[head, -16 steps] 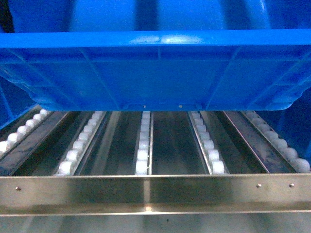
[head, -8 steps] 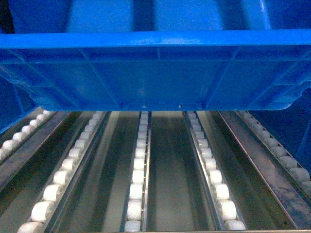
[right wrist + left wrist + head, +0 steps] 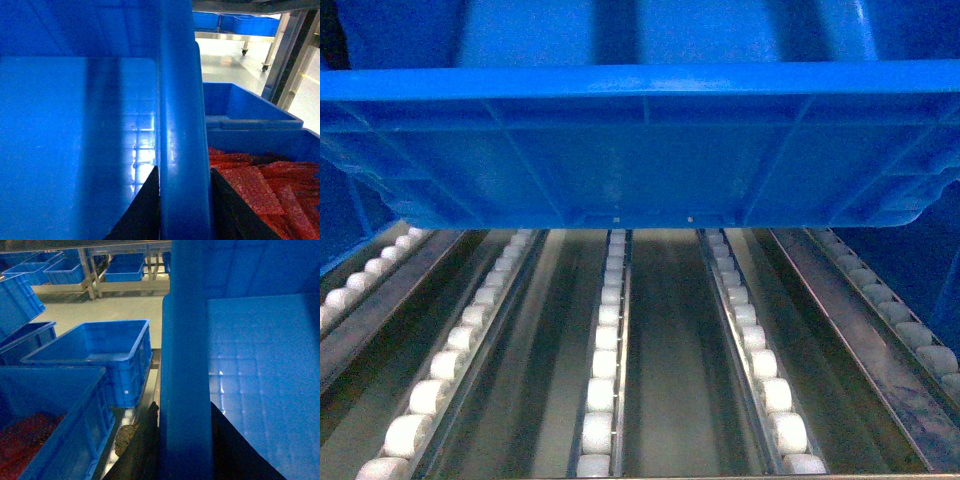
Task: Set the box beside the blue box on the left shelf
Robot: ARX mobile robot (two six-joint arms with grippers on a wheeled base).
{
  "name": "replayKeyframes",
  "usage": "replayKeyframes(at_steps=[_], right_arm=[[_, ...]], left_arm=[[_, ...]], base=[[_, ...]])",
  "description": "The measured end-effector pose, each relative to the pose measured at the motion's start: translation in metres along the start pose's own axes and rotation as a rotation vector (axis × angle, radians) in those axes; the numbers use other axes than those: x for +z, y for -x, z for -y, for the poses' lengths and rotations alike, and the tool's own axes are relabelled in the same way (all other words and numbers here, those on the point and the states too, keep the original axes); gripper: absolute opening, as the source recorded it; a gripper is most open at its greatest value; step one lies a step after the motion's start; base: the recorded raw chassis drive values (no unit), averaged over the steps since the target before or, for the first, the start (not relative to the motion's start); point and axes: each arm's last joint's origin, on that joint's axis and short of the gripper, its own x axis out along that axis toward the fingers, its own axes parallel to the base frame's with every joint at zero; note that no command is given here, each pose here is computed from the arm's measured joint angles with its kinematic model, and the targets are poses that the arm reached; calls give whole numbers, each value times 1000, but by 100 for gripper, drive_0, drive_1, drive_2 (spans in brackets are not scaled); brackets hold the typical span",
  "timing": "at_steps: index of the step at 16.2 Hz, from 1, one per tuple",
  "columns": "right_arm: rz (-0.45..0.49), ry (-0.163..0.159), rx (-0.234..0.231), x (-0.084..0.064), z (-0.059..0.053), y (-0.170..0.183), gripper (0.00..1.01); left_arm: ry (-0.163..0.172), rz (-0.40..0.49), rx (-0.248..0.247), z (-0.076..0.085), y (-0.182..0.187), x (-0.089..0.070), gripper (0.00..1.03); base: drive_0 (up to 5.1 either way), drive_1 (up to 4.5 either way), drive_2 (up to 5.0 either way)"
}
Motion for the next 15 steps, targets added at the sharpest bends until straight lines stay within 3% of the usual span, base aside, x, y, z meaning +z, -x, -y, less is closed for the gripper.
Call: replayKeyframes(at_steps=[15], right_arm=[[0,0,0,0,0,0,21]], left_arm=[[0,0,0,0,0,0,19]], base=[[0,0,0]])
